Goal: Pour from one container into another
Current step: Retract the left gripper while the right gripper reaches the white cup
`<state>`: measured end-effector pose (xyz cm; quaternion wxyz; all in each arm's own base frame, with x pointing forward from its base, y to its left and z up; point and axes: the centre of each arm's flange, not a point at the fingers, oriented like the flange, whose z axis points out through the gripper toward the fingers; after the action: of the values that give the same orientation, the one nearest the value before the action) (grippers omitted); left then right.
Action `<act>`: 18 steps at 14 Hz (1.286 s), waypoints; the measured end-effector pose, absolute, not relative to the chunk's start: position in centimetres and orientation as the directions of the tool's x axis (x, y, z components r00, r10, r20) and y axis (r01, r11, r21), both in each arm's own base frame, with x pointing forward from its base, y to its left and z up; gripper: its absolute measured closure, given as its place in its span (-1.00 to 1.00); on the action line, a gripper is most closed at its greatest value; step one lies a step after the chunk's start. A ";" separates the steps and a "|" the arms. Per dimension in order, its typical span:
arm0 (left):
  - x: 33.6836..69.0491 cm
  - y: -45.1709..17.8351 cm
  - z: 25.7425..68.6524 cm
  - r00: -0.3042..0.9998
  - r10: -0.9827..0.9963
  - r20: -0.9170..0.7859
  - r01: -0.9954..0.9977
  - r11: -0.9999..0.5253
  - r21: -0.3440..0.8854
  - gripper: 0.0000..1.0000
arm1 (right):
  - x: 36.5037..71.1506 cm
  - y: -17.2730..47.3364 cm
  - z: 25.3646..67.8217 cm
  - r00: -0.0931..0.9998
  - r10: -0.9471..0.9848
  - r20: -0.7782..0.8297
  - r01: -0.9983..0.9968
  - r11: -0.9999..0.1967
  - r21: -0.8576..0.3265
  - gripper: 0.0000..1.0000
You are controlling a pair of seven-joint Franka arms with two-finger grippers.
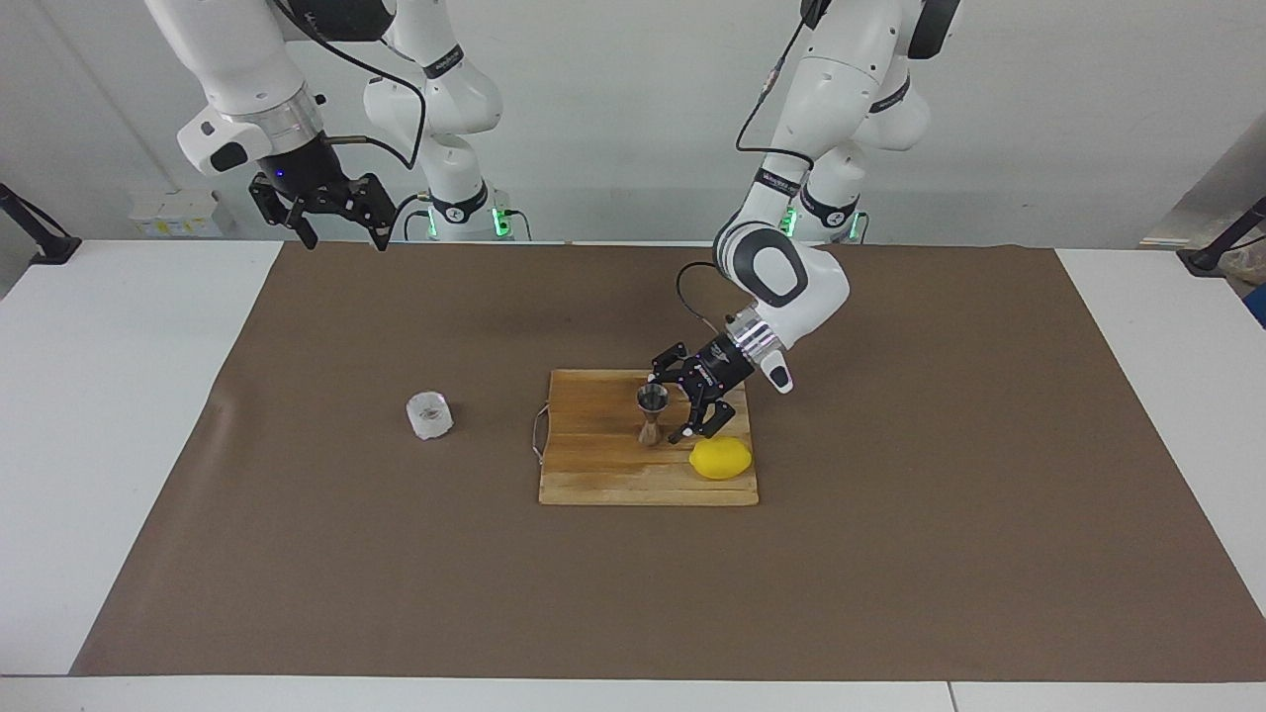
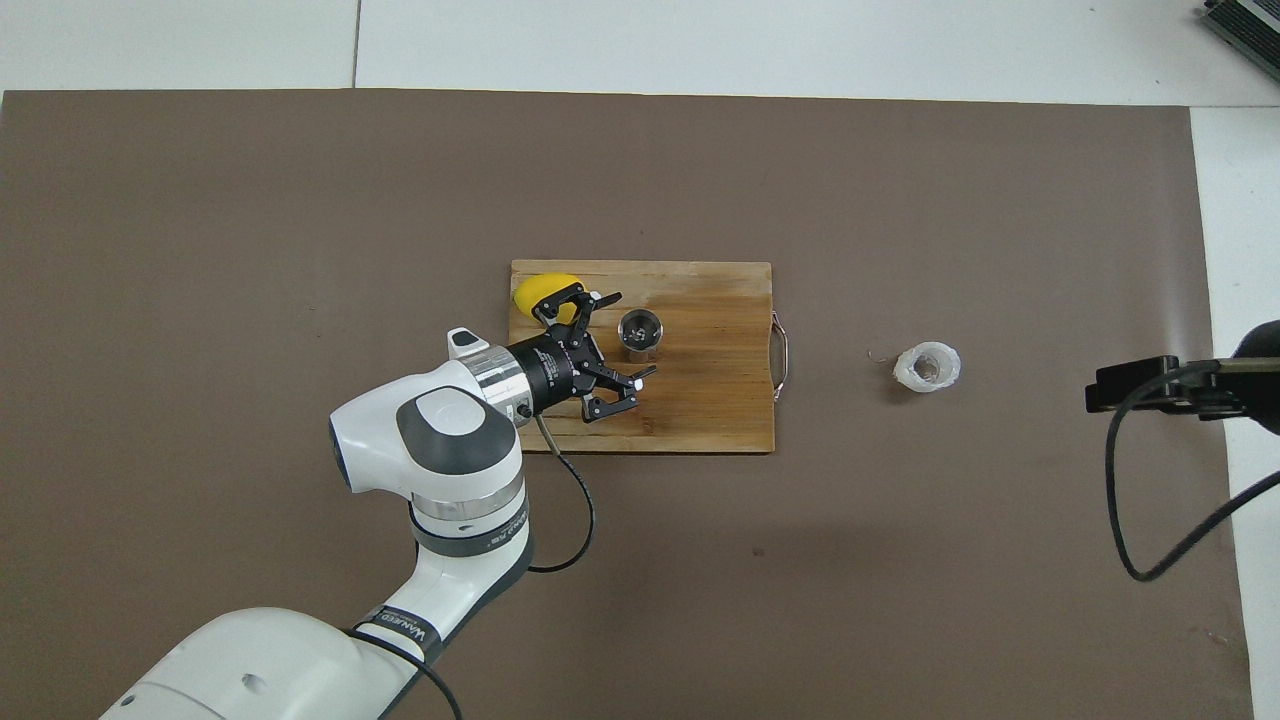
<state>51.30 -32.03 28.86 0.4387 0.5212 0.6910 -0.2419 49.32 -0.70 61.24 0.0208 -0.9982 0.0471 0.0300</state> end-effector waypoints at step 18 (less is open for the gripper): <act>58.1 -22.5 44.1 0.827 0.562 -0.017 0.514 -0.742 0.431 -1.00 | 51.0 -7.2 56.3 0.342 0.930 0.134 0.938 -0.347 0.016 -1.00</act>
<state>58.06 -22.46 44.08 0.2135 0.9316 0.2887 0.0572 50.97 -7.17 56.26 0.0319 -0.8186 -0.5703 -0.0596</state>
